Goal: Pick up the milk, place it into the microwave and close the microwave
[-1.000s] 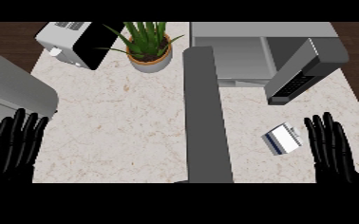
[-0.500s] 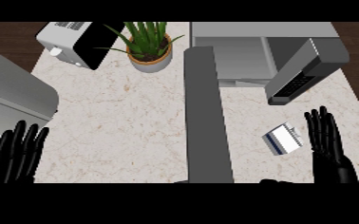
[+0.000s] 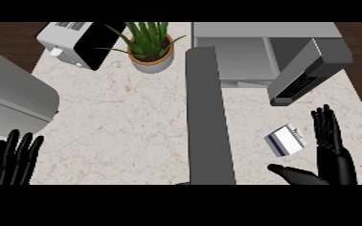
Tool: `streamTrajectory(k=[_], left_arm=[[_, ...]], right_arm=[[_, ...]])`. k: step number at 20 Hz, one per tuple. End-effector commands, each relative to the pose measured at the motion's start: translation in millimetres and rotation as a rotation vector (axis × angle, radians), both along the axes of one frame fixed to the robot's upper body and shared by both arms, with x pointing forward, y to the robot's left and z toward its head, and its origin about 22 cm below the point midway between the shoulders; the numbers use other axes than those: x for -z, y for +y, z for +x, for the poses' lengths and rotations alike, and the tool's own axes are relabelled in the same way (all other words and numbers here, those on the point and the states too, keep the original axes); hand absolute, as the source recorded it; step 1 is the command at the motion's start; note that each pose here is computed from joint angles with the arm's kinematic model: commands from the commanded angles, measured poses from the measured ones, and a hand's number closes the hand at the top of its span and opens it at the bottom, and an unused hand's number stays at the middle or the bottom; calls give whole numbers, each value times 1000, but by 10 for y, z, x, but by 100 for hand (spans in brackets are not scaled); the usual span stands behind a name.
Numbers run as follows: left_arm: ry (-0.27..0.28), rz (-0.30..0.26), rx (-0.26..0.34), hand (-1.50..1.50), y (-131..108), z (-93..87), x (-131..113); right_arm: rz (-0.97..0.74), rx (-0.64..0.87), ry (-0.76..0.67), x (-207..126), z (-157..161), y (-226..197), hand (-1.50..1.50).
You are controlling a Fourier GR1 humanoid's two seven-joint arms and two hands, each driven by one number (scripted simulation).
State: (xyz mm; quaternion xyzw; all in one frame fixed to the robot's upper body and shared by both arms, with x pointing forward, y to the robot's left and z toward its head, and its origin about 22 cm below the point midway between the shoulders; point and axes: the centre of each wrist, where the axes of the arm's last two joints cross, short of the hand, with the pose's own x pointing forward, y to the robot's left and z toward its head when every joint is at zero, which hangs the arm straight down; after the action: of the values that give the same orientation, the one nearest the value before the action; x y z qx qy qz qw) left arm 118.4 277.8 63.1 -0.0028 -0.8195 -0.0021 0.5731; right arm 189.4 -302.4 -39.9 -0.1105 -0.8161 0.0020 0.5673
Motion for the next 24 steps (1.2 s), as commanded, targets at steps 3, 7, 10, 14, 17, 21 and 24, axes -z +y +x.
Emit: streamTrajectory(k=[3, 7, 10, 14, 17, 21, 24], left_arm=[[-5, -4, -1, -150, -10, -20, 122], [-3, -2, -15, -150, -92, -73, -106], [-15, -7, -23, -150, 74, 74, 62], [-6, -29, -3, -150, -178, 76, 11], [4, -14, -1, -150, 26, 2, 123], [4, -17, -2, -150, 46, 52, 160], [14, -1, -13, -150, -15, 73, 65]], right_arm=[[-19, -6, 22, 37, 40, -336, -150], [-37, -10, 73, 427, -159, -412, -150], [-43, -34, 87, 474, 55, -554, -150], [-57, -24, 127, 605, 150, -615, -150], [-59, -21, 134, 783, 129, -594, -150], [-71, 10, 140, 921, 148, -708, -150], [-58, -27, 148, 819, 385, -723, -150]])
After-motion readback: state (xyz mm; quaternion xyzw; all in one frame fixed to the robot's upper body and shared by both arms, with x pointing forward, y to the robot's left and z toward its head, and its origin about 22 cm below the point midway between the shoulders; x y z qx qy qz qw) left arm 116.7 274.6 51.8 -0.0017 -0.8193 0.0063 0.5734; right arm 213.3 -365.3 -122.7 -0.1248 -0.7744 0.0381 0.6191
